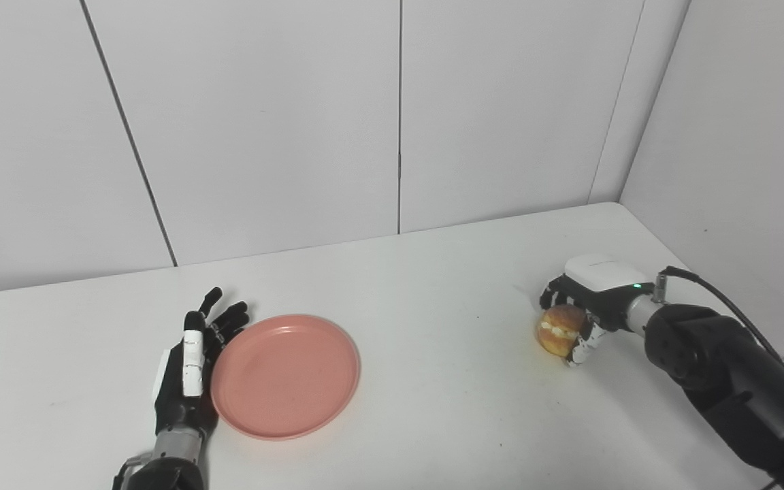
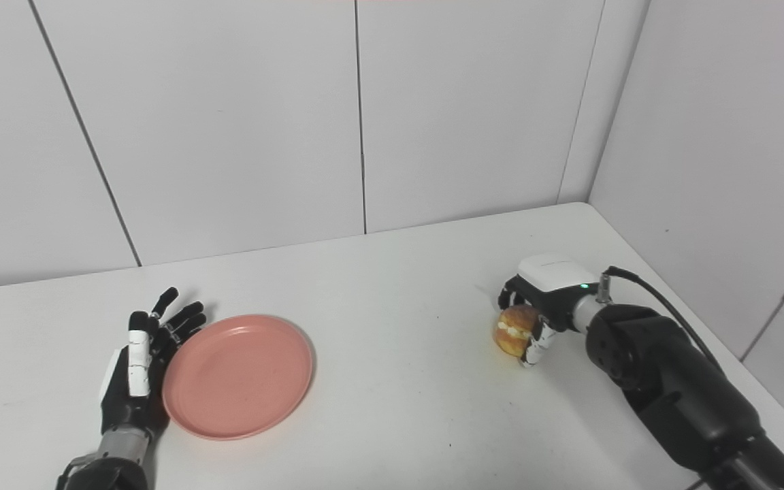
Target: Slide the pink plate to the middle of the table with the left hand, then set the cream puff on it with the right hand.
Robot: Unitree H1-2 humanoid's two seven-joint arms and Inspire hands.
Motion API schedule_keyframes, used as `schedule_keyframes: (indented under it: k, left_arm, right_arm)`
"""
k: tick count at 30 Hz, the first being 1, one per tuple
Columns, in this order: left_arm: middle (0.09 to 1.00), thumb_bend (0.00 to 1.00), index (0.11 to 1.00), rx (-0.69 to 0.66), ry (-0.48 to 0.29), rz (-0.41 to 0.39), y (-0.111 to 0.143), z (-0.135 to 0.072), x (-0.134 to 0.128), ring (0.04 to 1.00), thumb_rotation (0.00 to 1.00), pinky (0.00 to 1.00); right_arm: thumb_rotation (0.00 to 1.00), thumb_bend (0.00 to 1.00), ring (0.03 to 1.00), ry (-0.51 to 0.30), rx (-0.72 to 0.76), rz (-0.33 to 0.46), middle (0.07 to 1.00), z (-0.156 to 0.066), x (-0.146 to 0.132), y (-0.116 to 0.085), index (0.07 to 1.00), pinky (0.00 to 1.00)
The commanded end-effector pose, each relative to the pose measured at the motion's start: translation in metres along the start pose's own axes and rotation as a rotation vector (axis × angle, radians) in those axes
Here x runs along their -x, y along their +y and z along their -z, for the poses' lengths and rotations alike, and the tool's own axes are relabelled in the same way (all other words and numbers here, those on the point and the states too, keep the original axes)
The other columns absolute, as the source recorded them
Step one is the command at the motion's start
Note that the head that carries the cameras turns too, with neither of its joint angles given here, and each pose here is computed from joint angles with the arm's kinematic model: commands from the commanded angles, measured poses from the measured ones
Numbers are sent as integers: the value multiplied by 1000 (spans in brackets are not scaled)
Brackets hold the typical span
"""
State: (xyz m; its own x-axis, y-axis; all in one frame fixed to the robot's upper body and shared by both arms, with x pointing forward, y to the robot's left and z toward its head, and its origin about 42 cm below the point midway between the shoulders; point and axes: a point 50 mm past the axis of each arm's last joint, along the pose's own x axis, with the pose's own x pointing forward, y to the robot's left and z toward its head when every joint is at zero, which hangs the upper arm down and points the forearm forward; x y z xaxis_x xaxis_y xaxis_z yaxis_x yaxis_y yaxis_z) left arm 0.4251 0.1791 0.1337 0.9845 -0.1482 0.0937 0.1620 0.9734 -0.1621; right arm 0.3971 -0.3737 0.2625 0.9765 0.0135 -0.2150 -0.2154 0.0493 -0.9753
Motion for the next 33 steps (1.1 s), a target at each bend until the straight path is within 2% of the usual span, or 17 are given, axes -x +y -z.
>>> schedule_keyframes:
  k: [1,5,8,19,25,31,33]
  left_arm:
    - [795,887,890,20,152,-8,2,31,18,818,964,844]
    - [791,875,893,23,153,-6,1,31,19,816,967,846]
    - [787,872,890,21,153,-3,1,32,19,812,968,839]
    - [784,857,886,30,163,11,1,33,20,812,963,835]
    - [779,860,886,26,161,12,0,33,20,807,965,824]
    - [788,857,893,26,162,14,-4,32,19,807,966,822]
    - [790,857,894,25,162,14,-6,33,19,805,967,815]
  right_arm:
    - [0,553,432,7,6,90,461,5,1,-18,546,360]
    - [0,529,451,18,3,96,495,4,0,-14,489,376]
    - [0,518,418,22,-13,89,504,3,0,-12,505,350]
    - [0,517,412,7,4,96,497,3,0,-12,507,324]
    - [0,517,416,-24,18,112,510,-2,4,-20,503,339]
    - [0,518,422,-130,50,210,505,-21,17,-47,501,359]
    - [0,518,429,-163,59,239,500,-27,20,-55,505,395]
